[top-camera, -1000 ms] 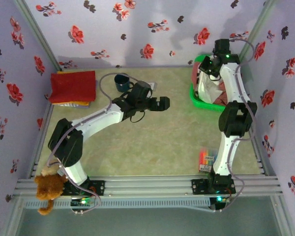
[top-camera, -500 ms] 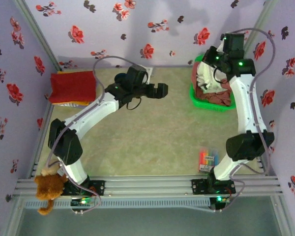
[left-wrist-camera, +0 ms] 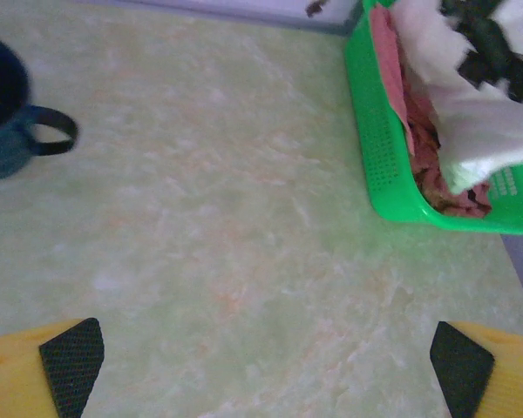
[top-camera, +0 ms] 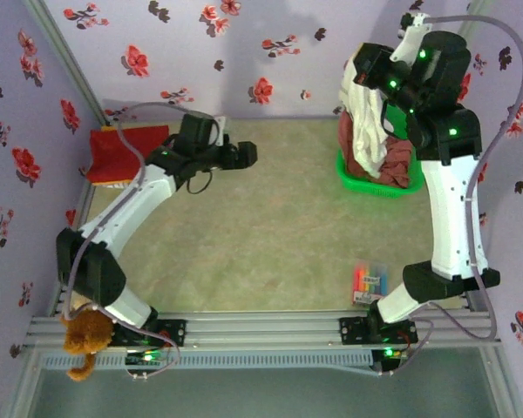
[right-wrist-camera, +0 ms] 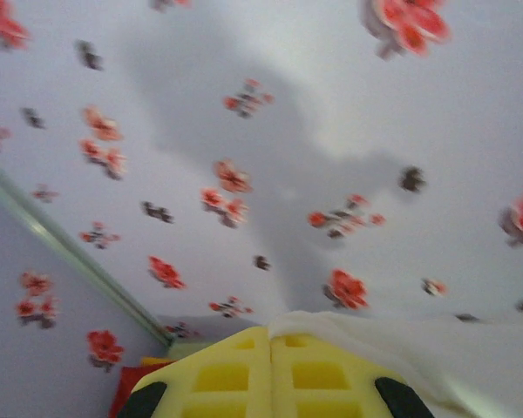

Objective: Fold and stack the t-shirts

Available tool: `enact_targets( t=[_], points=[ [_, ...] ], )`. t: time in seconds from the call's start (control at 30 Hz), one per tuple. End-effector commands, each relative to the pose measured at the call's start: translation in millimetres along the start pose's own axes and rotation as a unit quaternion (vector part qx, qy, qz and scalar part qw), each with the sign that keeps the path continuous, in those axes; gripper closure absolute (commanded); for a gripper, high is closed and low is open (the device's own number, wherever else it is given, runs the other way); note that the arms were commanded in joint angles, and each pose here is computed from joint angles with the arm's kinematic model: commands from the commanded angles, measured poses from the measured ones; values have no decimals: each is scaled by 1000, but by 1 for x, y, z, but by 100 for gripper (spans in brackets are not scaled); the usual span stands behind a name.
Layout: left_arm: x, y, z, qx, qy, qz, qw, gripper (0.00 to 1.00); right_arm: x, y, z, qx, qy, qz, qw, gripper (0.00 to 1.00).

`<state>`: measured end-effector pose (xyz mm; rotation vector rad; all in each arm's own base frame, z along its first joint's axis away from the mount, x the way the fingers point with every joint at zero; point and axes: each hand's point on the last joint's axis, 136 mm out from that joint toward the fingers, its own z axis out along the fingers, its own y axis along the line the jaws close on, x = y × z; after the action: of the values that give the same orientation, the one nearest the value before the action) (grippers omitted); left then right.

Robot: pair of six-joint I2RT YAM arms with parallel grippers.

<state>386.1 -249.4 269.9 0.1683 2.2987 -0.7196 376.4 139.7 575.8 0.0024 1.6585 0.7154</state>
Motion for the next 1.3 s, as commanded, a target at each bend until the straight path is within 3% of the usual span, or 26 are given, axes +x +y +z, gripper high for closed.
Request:
enact_targets(
  t=[0.0, 0.13, 0.23, 0.33, 0.43, 0.57, 0.67, 0.7, 0.8, 0.87, 1.03, 1.27],
  points=[
    [6, 23, -24, -14, 4, -18, 1000, 1, -37, 67, -44, -94, -63, -46, 993, 100],
    [15, 45, -46, -34, 5, -28, 999, 1, -25, 88, -46, -120, -46, -24, 991, 100],
    [25, 60, -63, -51, 5, -41, 998, 1, 20, 89, -25, -114, 22, -4, 993, 100],
    [43, 73, -74, -62, 11, -52, 997, 1, 90, 68, 7, -70, 104, 21, 992, 100],
    [72, 85, -75, -74, 36, -64, 995, 1, 186, 40, 45, -35, 194, 64, 978, 100],
    [115, 99, -68, -82, 76, -87, 990, 0, 322, -5, 91, 29, 323, 85, 942, 100],
    [140, 106, -61, -86, 105, -88, 987, 1, 388, -30, 122, 62, 401, 74, 911, 100],
    [147, 108, -59, -90, 116, -87, 985, 2, 403, -38, 131, 76, 419, 64, 902, 87],
    [168, 109, -49, -95, 156, -76, 980, 7, 419, -48, 143, 95, 450, 47, 887, 59],
    [181, 106, -41, -95, 183, -68, 976, 11, 414, -50, 142, 100, 454, 36, 885, 50],
    [215, 85, -19, -89, 248, -40, 964, 19, 389, -66, 107, 141, 468, 1, 872, 45],
    [248, 52, 26, -59, 287, -23, 956, 26, 401, -100, 26, 179, 491, 46, 851, 40]
  ],
)
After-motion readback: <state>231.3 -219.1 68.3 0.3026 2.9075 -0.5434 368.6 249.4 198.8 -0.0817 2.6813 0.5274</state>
